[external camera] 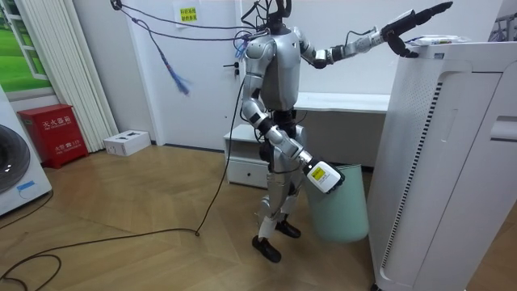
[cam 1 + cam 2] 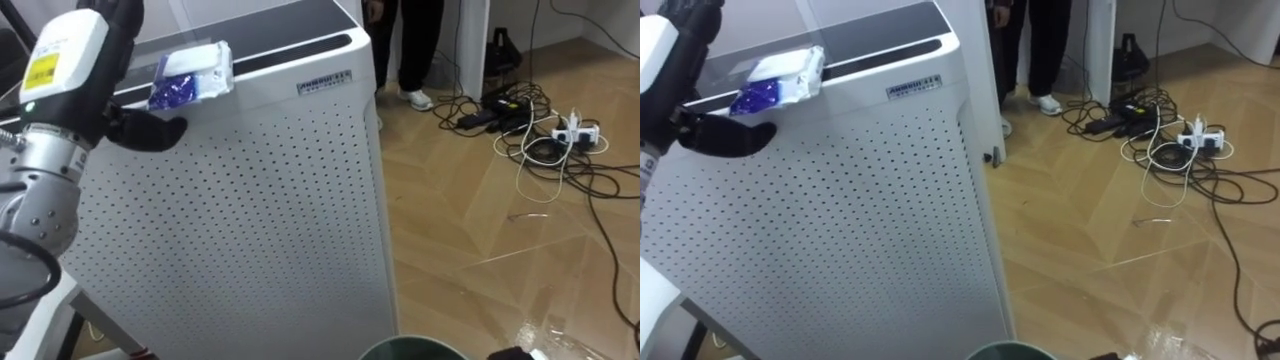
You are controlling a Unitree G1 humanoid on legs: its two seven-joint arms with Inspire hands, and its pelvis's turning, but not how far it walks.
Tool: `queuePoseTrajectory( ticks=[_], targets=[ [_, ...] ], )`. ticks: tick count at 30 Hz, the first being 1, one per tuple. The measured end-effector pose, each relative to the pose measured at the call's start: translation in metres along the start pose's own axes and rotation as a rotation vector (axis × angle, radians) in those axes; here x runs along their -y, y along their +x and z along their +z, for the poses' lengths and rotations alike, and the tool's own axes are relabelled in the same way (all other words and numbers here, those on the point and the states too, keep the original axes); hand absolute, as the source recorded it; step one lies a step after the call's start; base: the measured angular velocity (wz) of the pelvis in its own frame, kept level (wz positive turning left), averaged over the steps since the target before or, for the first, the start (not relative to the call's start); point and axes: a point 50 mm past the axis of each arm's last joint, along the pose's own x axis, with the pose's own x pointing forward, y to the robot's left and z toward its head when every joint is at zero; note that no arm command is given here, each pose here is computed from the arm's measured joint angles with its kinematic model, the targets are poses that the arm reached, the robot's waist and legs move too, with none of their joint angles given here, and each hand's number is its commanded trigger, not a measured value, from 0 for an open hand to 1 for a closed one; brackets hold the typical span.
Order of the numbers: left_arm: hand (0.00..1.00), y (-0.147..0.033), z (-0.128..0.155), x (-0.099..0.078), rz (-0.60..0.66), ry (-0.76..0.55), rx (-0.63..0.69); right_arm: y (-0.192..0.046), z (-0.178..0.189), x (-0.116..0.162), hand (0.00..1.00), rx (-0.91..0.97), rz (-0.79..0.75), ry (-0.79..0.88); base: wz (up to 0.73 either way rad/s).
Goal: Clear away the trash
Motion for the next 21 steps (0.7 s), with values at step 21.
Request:
queuePoseTrajectory(
  ticks=[21],
  targets=[
    [0.0, 0.0012, 0.0012, 0.0062, -0.179, 0.021, 0.0, 0.0008, 0.0002, -0.0003, 1.0, -0.006, 0.003, -0.039, 0.0]
  ],
)
